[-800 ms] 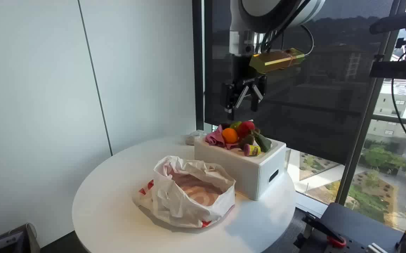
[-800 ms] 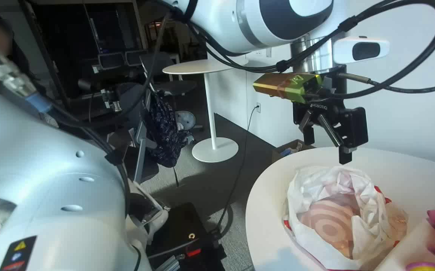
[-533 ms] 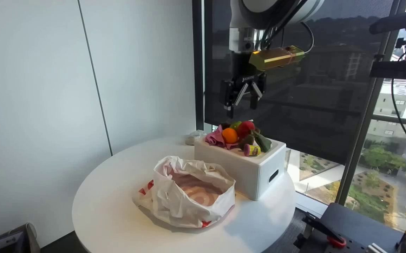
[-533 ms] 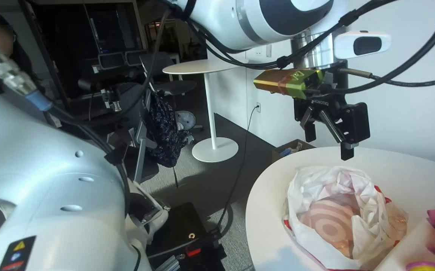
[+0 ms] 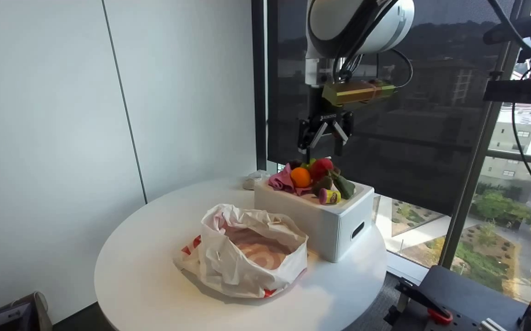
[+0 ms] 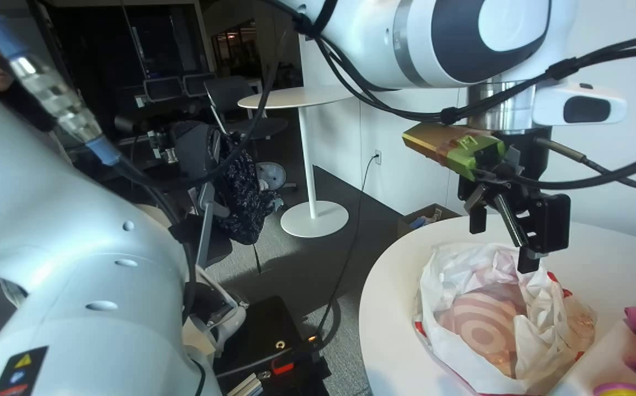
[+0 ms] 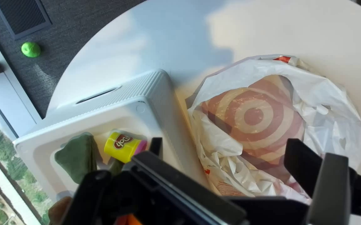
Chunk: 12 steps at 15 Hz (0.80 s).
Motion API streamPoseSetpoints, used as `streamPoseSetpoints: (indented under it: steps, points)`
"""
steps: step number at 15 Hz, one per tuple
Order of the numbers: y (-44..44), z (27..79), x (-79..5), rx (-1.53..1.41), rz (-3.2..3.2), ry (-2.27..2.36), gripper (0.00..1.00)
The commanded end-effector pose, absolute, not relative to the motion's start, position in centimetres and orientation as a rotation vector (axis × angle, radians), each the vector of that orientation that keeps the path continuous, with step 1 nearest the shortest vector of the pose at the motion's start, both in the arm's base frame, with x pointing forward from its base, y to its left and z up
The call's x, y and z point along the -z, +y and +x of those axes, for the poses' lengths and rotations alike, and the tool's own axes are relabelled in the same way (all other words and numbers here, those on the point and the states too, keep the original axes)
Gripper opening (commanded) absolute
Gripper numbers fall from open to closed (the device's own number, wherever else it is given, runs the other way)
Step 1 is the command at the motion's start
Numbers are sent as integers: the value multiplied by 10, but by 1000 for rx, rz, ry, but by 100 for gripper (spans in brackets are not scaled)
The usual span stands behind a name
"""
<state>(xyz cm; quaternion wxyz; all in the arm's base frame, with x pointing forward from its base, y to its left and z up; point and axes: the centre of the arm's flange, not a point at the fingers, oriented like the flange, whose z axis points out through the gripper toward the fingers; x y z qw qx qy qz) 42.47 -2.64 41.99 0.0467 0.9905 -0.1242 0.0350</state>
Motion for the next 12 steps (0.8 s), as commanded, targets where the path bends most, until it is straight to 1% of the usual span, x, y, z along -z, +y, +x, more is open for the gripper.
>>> streamPoseSetpoints:
  steps: [1,7,12]
  points:
    - [-72,480,-404,-81,3041,-590,100]
    - [-126,533,-361,-109,2937,-879,100]
    - [-158,544,-342,-111,2819,-1124,100]
